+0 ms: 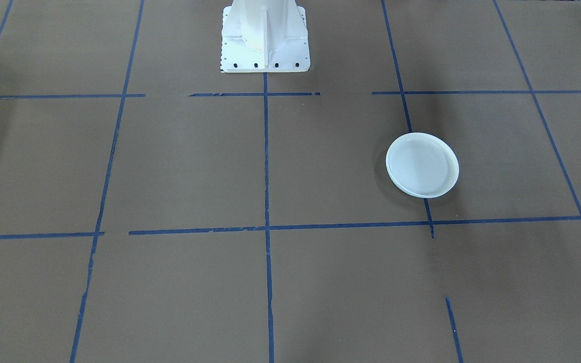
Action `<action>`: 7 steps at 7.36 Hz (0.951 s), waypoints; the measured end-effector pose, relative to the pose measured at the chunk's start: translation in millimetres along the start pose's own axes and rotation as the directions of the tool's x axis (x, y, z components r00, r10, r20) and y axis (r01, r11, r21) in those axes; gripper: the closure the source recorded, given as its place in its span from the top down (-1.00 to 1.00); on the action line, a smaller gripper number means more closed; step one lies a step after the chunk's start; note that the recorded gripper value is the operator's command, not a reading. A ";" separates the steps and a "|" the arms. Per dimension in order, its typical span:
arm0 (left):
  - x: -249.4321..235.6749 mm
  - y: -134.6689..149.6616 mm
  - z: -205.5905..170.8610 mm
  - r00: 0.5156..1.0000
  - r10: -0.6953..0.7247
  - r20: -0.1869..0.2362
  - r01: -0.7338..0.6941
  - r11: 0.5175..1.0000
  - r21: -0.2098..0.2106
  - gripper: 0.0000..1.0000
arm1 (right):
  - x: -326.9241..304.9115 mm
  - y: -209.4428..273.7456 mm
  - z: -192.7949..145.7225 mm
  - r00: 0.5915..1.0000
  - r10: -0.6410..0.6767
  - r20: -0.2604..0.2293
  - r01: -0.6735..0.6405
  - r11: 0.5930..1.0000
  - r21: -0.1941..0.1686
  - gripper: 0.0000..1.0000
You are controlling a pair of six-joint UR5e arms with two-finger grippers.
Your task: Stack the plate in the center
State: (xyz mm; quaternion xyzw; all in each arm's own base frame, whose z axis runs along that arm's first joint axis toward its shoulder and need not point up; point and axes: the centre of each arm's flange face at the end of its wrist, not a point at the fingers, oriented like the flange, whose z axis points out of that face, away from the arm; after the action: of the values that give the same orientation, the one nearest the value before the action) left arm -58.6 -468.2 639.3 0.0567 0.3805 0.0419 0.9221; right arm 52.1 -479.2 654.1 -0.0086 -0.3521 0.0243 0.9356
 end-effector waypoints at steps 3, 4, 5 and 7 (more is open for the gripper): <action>-2.9 0.6 3.3 1.000 -0.009 0.000 0.009 1.000 -0.007 1.00 | 0.1 0.0 -0.2 1.000 0.000 0.000 0.000 1.000 0.001 1.00; -3.0 0.7 3.5 1.000 -0.012 0.000 0.012 1.000 -0.007 1.00 | 0.1 0.0 -0.1 1.000 0.000 0.000 0.000 1.000 0.001 1.00; -3.1 0.7 3.6 1.000 -0.014 0.000 0.014 1.000 -0.007 1.00 | 0.0 0.0 -0.1 1.000 0.000 0.001 0.000 1.000 0.000 1.00; -3.1 0.8 3.9 1.000 -0.015 0.000 0.015 1.000 -0.008 1.00 | 0.0 0.0 0.0 1.000 0.000 0.000 0.000 1.000 0.000 1.00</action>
State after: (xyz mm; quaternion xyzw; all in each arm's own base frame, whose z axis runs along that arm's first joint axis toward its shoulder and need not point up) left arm -58.1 -468.1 644.3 0.0502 0.3810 0.0366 0.9225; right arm 52.1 -479.2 654.1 -0.0085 -0.3523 0.0241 0.9355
